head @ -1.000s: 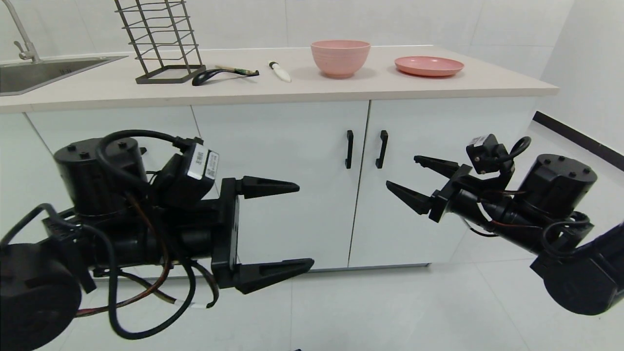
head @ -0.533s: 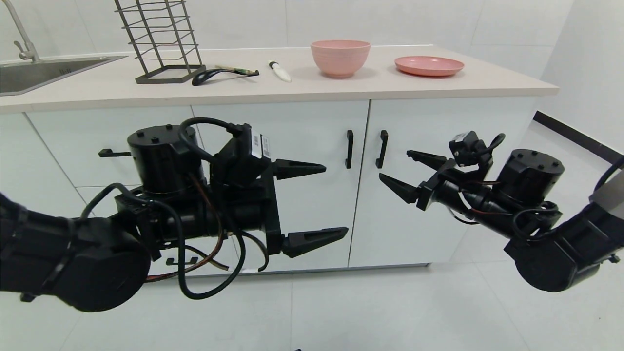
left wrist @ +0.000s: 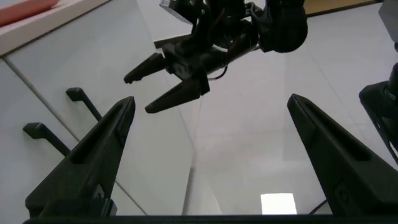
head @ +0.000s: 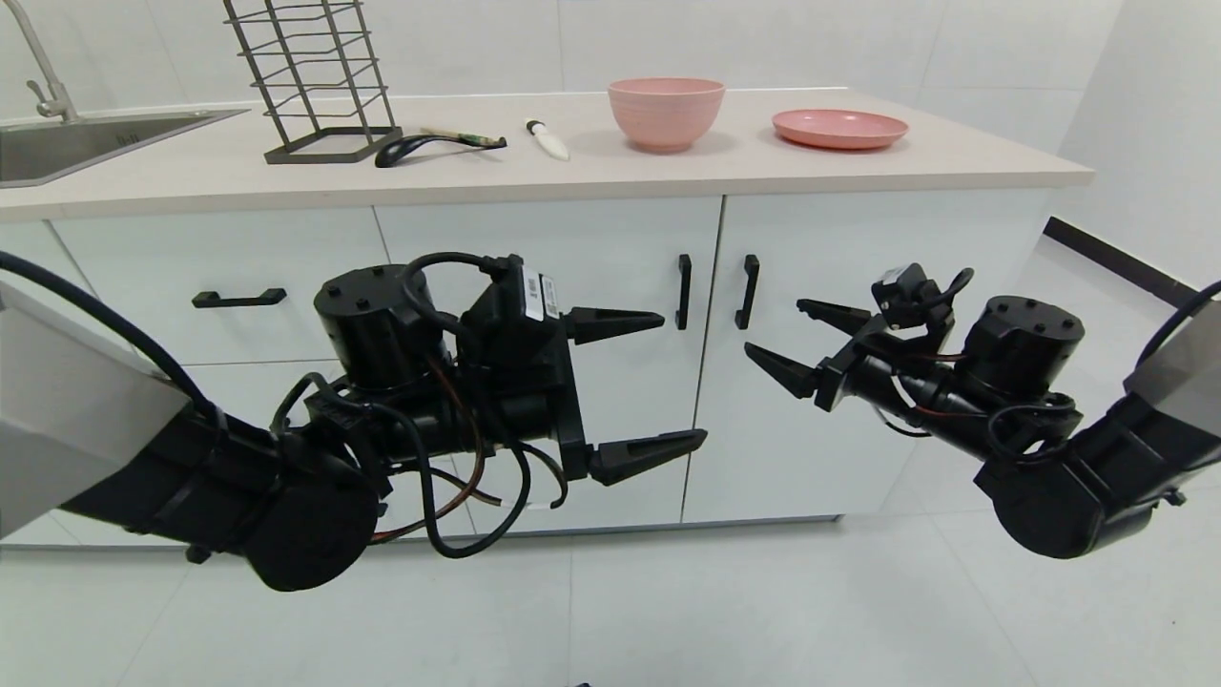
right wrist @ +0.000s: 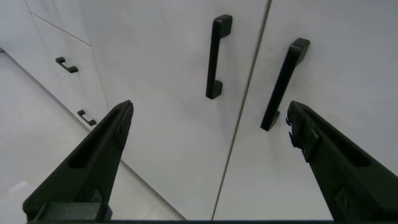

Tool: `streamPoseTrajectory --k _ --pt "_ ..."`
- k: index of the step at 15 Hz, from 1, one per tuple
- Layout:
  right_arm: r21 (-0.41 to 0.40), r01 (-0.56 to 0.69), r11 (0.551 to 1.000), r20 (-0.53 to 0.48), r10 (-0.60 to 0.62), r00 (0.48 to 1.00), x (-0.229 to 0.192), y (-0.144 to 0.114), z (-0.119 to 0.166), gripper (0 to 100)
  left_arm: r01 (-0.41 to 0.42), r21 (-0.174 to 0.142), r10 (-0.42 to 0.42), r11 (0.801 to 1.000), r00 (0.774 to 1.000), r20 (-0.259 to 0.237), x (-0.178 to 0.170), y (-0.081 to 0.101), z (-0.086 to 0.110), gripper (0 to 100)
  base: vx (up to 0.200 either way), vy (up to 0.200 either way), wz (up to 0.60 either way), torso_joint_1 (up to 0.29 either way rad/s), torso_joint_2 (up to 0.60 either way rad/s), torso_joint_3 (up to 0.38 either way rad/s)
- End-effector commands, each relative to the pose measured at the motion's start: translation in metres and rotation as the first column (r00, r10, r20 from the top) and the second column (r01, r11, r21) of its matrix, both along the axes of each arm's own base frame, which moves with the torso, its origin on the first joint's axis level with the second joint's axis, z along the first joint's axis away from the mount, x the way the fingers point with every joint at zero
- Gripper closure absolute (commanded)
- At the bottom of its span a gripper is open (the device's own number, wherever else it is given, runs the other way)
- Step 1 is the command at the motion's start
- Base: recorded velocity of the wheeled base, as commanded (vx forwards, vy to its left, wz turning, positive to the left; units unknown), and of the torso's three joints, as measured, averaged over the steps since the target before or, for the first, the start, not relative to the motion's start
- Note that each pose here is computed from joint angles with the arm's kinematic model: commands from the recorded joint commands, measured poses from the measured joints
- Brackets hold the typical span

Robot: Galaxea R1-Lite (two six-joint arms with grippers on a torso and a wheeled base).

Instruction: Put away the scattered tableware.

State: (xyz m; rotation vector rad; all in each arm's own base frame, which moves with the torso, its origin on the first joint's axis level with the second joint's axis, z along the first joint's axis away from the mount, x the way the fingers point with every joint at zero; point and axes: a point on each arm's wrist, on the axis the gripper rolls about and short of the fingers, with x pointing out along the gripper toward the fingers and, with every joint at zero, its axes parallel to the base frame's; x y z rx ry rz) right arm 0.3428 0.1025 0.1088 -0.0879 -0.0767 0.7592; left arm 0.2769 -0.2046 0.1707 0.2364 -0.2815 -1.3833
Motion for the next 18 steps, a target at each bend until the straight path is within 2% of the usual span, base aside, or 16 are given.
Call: streamPoseTrajectory --k 1,2,4,6,7,9,10,12,13,14,16,18 --pt "0.002 0.007 1.000 0.008 -0.007 1.000 0.000 -0.003 0.003 0 -0.006 -0.001 0.006 1.000 1.000 -0.005 -0.001 0.001 -0.001 0 0.000 0.000 0.00 0.000 0.00 0.000" --pt "-0.002 0.006 1.000 0.017 -0.006 1.000 0.001 -0.002 0.004 0 -0.040 -0.007 0.039 0.999 0.998 -0.044 0.003 0.005 -0.002 0 0.000 0.000 0.00 0.000 0.00 0.000" --pt "-0.002 -0.006 1.000 0.025 0.006 1.000 0.007 -0.001 0.002 0 -0.069 -0.006 0.069 0.998 0.995 -0.073 0.011 0.010 -0.004 0 0.000 0.000 0.00 0.000 0.00 0.000" --pt "-0.001 -0.013 1.000 0.031 0.013 0.999 0.016 0.001 -0.002 0 -0.039 0.007 0.039 0.999 0.996 -0.086 0.009 -0.001 -0.003 0 0.000 0.000 0.00 0.000 0.00 0.000" --pt "0.001 -0.016 1.000 0.039 0.016 0.999 0.025 0.004 -0.005 0 -0.006 0.015 0.008 1.000 0.995 -0.096 0.007 -0.014 0.002 0 0.000 0.000 0.00 0.000 0.00 0.000" --pt "0.001 -0.032 0.999 0.052 0.032 0.998 0.036 0.007 -0.010 0 0.006 0.030 -0.003 1.000 0.993 -0.119 0.013 -0.024 0.008 0 0.000 0.000 0.00 0.000 0.00 0.000" --pt "0.001 -0.034 0.999 0.052 0.034 0.998 0.038 0.007 -0.012 0 -0.001 0.029 0.005 1.000 0.993 -0.114 0.019 -0.025 0.010 0 0.000 0.000 0.00 0.000 0.00 0.000" --pt "-0.005 -0.048 0.999 0.072 0.048 0.996 0.042 0.006 -0.010 0 -0.014 0.017 0.015 1.000 0.998 -0.069 0.030 -0.027 0.015 0 0.000 0.000 0.00 0.000 0.00 0.000" --pt "-0.005 -0.048 0.999 0.072 0.048 0.996 0.042 0.006 -0.010 0 -0.014 0.017 0.015 1.000 0.998 -0.069 0.030 -0.027 0.015 0 0.000 0.000 0.00 0.000 0.00 0.000" --pt "-0.013 -0.061 0.998 0.088 0.062 0.994 0.047 0.002 -0.010 0 0.024 0.028 -0.022 0.999 0.998 -0.053 0.035 -0.035 0.017 0 0.000 0.000 0.00 0.000 0.00 0.000" --pt "-0.014 -0.079 0.997 0.090 0.080 0.993 0.051 0.004 -0.016 0 0.064 0.042 -0.061 0.997 0.996 -0.064 0.044 -0.048 0.024 0 0.000 0.000 0.00 0.000 0.00 0.000" --pt "-0.014 -0.094 0.995 0.113 0.095 0.989 0.062 0.007 -0.020 0 0.063 0.039 -0.061 0.997 0.997 -0.049 0.060 -0.059 0.030 0 0.000 0.000 0.00 0.000 0.00 0.000"
